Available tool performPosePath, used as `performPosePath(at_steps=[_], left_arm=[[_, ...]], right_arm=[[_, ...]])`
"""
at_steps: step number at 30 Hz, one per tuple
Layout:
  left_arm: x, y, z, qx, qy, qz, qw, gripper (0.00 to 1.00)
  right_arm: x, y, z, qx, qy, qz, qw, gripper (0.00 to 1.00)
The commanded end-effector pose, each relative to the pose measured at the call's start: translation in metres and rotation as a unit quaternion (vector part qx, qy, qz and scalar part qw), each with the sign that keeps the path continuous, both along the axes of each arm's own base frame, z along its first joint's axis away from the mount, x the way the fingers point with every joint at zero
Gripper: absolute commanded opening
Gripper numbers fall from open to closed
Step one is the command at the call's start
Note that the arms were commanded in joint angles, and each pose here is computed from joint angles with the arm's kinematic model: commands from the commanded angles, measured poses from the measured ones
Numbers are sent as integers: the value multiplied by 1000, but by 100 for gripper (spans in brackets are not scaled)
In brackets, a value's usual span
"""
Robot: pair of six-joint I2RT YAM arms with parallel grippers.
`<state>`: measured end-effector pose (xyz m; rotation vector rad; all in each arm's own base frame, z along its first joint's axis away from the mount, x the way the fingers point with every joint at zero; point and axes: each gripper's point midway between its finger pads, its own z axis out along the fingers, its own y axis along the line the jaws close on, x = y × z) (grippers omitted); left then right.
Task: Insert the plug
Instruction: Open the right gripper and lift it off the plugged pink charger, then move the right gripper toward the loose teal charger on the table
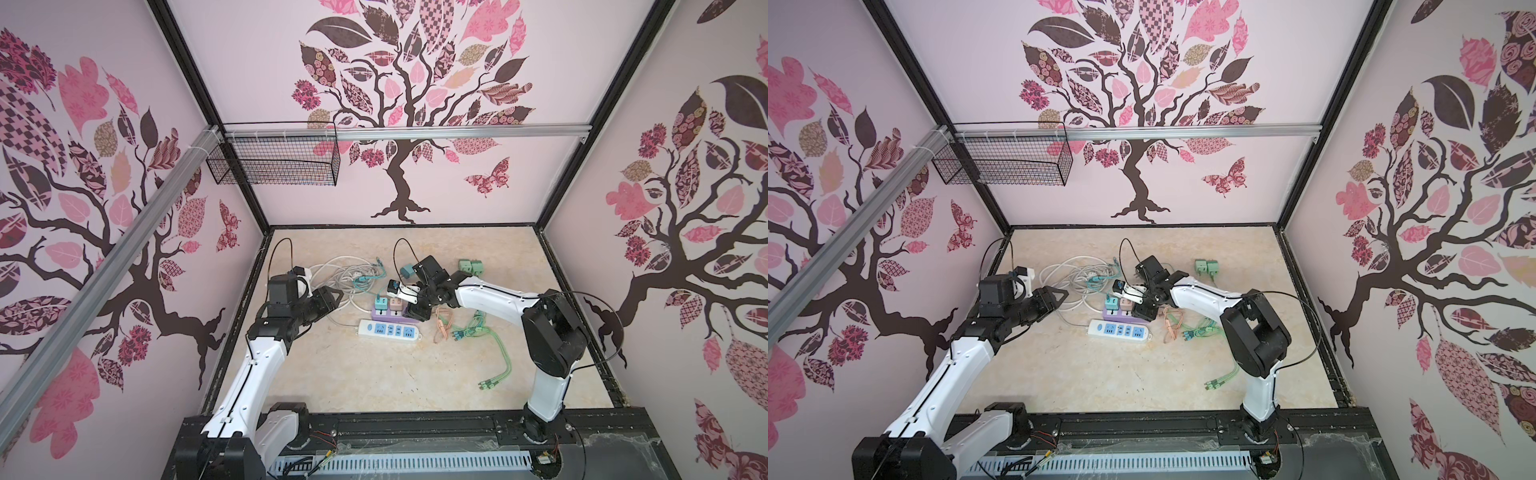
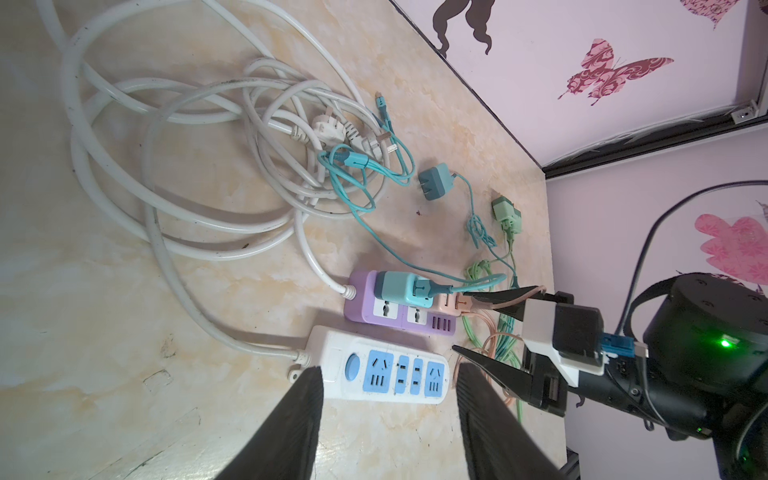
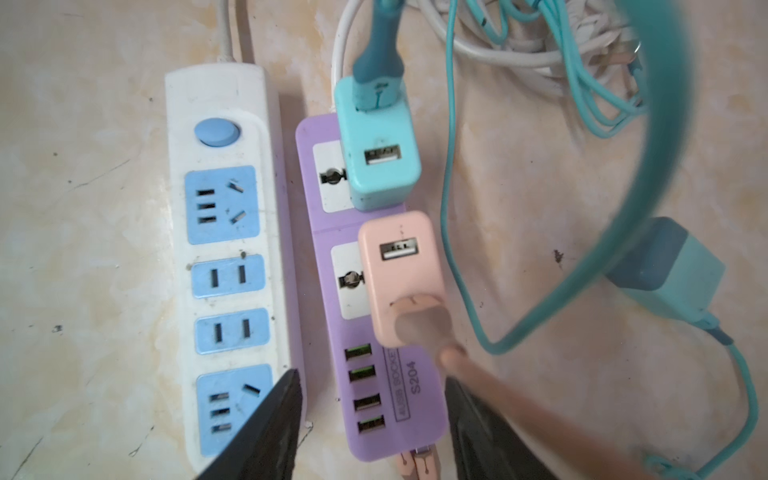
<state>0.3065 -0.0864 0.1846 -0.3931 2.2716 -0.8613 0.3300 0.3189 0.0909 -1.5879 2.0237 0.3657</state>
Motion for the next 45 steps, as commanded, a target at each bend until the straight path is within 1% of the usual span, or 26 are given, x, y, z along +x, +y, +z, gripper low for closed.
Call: performPosePath(at_steps=[1, 7, 13, 22, 26, 31, 33, 35, 38, 41, 45], left_arm=[[-3, 2, -1, 4, -3, -1, 1000, 56], [-5, 1, 0, 2, -4, -2, 1000, 56], [-6, 0, -3, 1, -1, -6, 1000, 56], [-7, -1, -2, 0, -1, -9, 1000, 57], [-8, -1, 0, 1, -5, -9, 1000, 57], [-10, -1, 2, 4, -6, -11, 1000, 57], [-11, -1, 2, 5, -8, -12, 1000, 59], [-12, -1, 3, 5, -10, -13, 1000, 63], [-14, -1, 4, 6, -12, -14, 1000, 65], [-15, -1, 5, 6, -13, -16, 1000, 66], [-18, -2, 7, 6, -17, -19, 1000, 67]], right_arm=[[-18, -2, 22, 24, 17, 8, 1000, 60], [-36, -4, 29, 30, 43, 28, 998, 60], [-52, -3, 38, 51, 65, 45, 996, 60], [-74, 2, 59, 97, 90, 76, 988, 60], [-86, 8, 79, 134, 96, 96, 982, 60], [-94, 7, 109, 179, 64, 109, 976, 60], [-97, 4, 121, 196, 47, 110, 973, 60], [-97, 1, 135, 213, 25, 104, 971, 60], [-88, -8, 156, 238, -2, 69, 969, 64], [-79, -20, 173, 259, -19, 35, 965, 64], [-65, -36, 186, 268, -61, -27, 961, 67]])
